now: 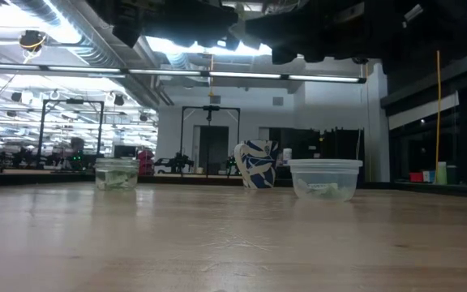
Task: Pick and place Stevia / Truvia into bins
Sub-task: Put the stevia packet into the transparent container
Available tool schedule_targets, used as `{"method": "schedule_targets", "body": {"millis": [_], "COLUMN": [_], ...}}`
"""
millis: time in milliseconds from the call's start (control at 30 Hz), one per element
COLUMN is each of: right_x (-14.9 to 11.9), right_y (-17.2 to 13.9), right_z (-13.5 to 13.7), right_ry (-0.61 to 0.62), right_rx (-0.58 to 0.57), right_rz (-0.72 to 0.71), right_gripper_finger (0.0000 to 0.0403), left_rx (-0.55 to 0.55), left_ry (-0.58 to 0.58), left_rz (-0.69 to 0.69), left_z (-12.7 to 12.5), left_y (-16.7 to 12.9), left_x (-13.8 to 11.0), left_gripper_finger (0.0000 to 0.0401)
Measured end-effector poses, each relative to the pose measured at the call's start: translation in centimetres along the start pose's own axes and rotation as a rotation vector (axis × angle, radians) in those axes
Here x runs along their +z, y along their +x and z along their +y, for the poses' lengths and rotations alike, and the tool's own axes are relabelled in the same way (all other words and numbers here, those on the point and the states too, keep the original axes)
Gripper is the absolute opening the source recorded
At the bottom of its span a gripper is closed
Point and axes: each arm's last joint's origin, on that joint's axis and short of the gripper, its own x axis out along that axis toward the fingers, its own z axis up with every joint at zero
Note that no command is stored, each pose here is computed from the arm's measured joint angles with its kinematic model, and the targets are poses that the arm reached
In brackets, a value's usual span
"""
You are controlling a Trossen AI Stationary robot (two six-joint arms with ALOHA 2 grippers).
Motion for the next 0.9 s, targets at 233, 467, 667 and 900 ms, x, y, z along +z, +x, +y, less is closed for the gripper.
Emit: {"method": "schedule_targets", "body": {"millis": [233, 467, 667, 900], "right_x": [0.0, -0.1, -0.1, -0.3], "right_y": [0.0, 0.0, 0.0, 0.0], "right_z": [0.0, 0.0, 0.0, 0.1], "right_ry": [-0.003, 0.000, 0.000, 0.004], "right_rx": [-0.003, 0.007, 0.007, 0.010], "right_rz": [-0.001, 0.016, 0.016, 0.027], "right_gripper_finger": [0.0002, 0.0001, 0.0001, 0.0000], "left_rx": [0.043, 0.059, 0.172, 0.181], "left_ry": [-0.023, -0.051, -0.091, -0.172], "left_rz": [-0.012, -0.047, -0.036, 0.029], "left_z": [0.2, -0.3, -0.5, -1.4], "left_y": [0.0, -0.3, -1.1, -3.1], "left_x": [0.3, 1.5, 2.7, 3.5], "left_gripper_finger": [0.0005, 0.0047, 0.0095, 0.0117]}}
